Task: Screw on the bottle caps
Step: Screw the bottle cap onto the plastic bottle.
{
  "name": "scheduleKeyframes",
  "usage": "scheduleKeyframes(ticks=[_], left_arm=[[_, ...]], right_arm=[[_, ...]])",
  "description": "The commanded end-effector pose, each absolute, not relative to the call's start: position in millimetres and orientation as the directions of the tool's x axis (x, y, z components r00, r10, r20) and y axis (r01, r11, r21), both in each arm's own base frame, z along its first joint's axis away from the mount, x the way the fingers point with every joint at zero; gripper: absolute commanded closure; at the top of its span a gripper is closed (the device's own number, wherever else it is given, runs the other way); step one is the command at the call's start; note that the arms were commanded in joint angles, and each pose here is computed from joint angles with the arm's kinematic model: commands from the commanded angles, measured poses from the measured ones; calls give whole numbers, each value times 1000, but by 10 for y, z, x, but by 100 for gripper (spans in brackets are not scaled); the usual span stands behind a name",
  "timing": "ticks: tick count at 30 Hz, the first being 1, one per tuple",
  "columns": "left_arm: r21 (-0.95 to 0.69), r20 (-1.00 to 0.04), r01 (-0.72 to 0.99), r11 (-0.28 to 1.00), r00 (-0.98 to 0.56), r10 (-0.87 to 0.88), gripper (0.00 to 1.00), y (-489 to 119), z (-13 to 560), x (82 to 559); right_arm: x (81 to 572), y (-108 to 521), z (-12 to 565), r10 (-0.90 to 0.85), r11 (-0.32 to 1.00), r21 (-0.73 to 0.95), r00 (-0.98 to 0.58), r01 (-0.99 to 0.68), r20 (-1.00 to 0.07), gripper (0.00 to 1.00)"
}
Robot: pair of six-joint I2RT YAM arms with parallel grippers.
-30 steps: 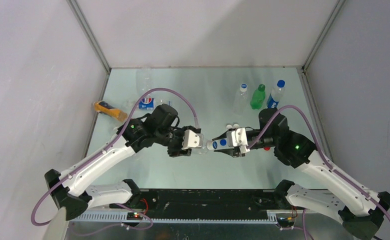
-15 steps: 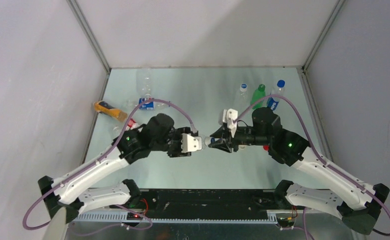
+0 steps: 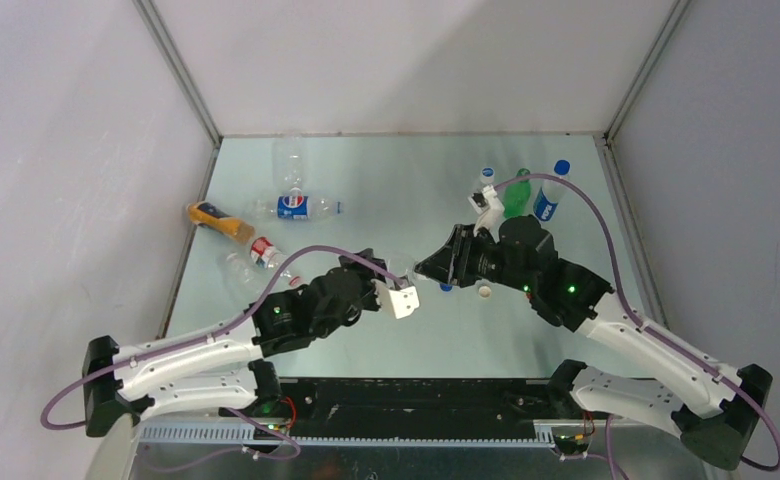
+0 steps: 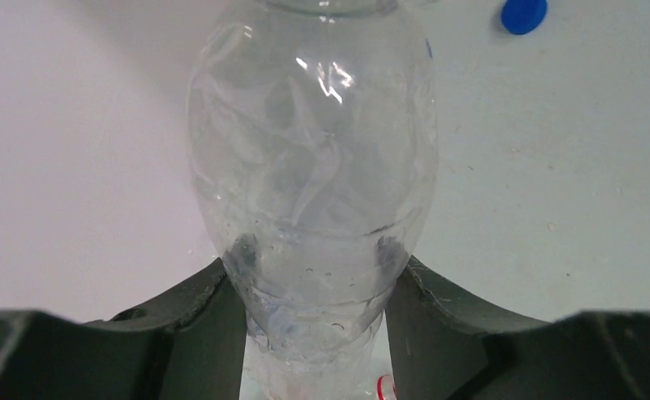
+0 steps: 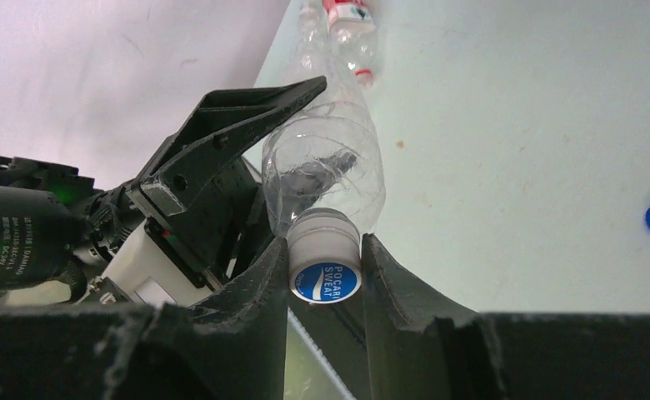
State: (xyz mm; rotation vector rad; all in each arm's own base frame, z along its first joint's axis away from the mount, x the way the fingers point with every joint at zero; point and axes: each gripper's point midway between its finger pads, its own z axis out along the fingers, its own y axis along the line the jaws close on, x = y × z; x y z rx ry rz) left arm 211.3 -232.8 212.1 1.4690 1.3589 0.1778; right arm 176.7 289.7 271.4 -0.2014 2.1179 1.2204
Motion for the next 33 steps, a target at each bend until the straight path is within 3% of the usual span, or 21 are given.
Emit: scheduleKeyframes(ticks=[1,4,5,7,11,14,21,33], left_arm=[[752,-605,543,374,342,719,97,-2404,2538,2250],[667,-670,650,364,311,674,98,-2450,2479,2180],[647,-672,674,357,282,685,98,-2382,2453,2199],[588,-701,739,328,264,663,98,-2385,2431,2136],[469,-741,862,194,264,618,98,-2460,2408,1904],[379,-763,922,85,259,592,98,-2547,2375,1713],[230,-787,970,-80,234,572,98,-2658,2363,1410],[180,-785,976,-121,217,581,97,-2718,2365,1363]], right_arm=[[1873,2892,3109,251,507,659,-636,-556,-730,70],[1822,2736,3247,120,510,400,-397,-762,-910,54],[1809,2662,3288,42,503,235,-248,-832,-968,50],[1737,2569,3288,-76,446,12,-51,-895,-996,42],[1594,2461,3275,-206,282,-318,267,-905,-942,35],[1445,2485,3220,-220,129,-453,420,-882,-881,32],[1235,2586,3135,-159,-44,-475,476,-879,-865,35],[1056,2630,3103,-118,-135,-413,428,-901,-896,47]])
